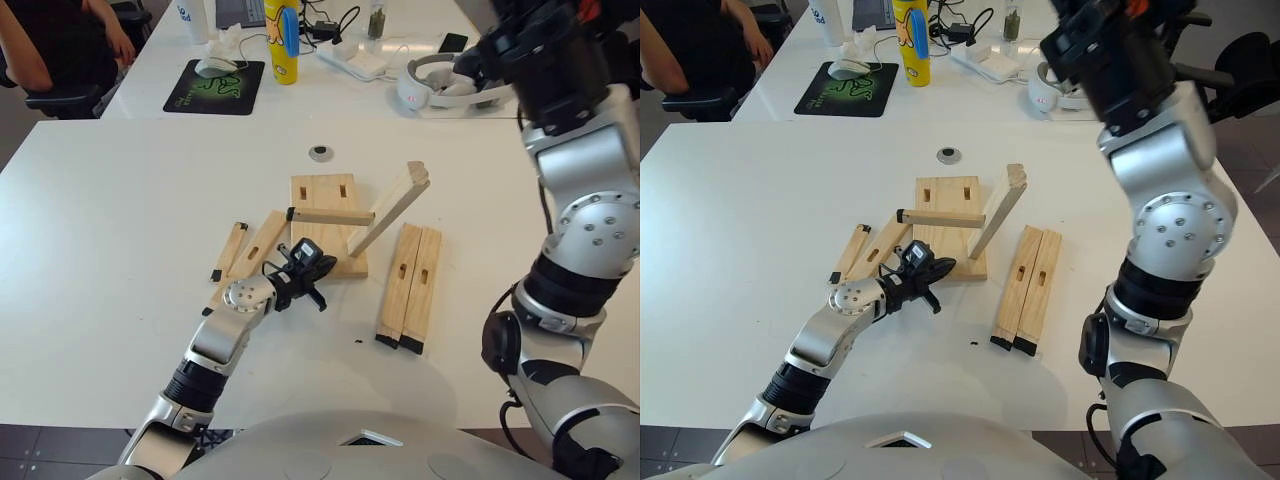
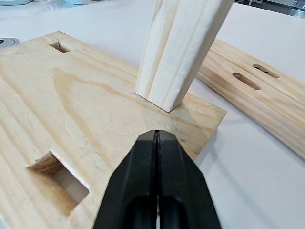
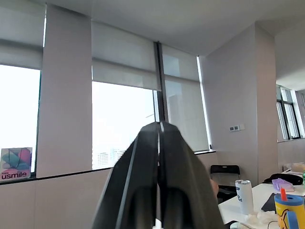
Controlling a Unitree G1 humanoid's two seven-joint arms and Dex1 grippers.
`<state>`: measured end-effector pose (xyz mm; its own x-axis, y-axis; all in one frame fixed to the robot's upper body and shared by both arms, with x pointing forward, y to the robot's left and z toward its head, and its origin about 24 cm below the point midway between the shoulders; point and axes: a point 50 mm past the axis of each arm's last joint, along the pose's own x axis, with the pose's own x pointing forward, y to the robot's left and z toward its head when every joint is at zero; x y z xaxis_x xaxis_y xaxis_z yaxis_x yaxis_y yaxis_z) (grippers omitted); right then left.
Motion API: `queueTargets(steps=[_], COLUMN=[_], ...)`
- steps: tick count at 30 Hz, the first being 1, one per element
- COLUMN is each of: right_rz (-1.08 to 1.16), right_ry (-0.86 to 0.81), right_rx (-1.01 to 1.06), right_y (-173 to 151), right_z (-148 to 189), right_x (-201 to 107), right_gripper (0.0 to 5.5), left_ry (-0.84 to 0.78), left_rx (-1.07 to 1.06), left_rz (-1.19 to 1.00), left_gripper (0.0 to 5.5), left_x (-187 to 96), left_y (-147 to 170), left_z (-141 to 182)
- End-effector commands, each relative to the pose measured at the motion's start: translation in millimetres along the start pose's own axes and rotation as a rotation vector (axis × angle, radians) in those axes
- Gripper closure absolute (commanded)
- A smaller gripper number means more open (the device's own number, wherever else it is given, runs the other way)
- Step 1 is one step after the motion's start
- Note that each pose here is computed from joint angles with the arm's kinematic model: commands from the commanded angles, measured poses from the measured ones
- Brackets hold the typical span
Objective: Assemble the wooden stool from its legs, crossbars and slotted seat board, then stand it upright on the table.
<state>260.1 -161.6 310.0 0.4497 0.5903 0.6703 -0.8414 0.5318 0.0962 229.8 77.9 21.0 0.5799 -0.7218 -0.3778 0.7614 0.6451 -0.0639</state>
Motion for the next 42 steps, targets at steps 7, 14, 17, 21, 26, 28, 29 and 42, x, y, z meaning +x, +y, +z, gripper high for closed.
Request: queueTargets(steps=[7,14,17,21,26,28,29,42], right_rz=[-0.118,-0.209,-0.186,-0.215,-0.447,-0.594,-0.64,-0.949], right_ry=[0.576,0.662,0.411,0.172,0.15,0.318,0.408,0.923], right_rx=[0.109,0.115,0.013,-0.056,-0.118,-0.187,-0.217,-0.271], right_y=[-2.7,-0.5,-13.3,-23.9,-54.0,-62.6,-61.3,22.4], right_z=[-103.9,-145.7,-107.7,-59.5,-36.4,-48.5,-55.9,-117.9], right_x=[-52.5,-90.2,-60.5,-41.6,-72.5,-117.4,-137.2,-201.0], right_gripper=[5.47,5.47,5.47,5.47,5.47,5.47,5.47,5.47], left_ry=[0.231,0.238,0.24,0.238,0.213,0.171,0.154,-0.203], left_rx=[-0.104,-0.093,-0.098,-0.096,-0.102,-0.102,-0.101,-0.002], left_rz=[0.043,0.014,0.016,0.012,0.029,0.042,0.048,0.039], left_gripper=[5.5,5.5,5.5,5.5,5.5,5.5,5.5,5.5], left_x=[-12.6,-12.4,-12.0,-11.8,-14.6,-15.9,-16.9,-42.4], left_y=[-1.8,-3.1,-3.9,-3.3,-2.6,-0.8,0.3,-4.7], left_z=[-49.2,-47.7,-48.1,-47.3,-45.6,-42.3,-41.5,8.6])
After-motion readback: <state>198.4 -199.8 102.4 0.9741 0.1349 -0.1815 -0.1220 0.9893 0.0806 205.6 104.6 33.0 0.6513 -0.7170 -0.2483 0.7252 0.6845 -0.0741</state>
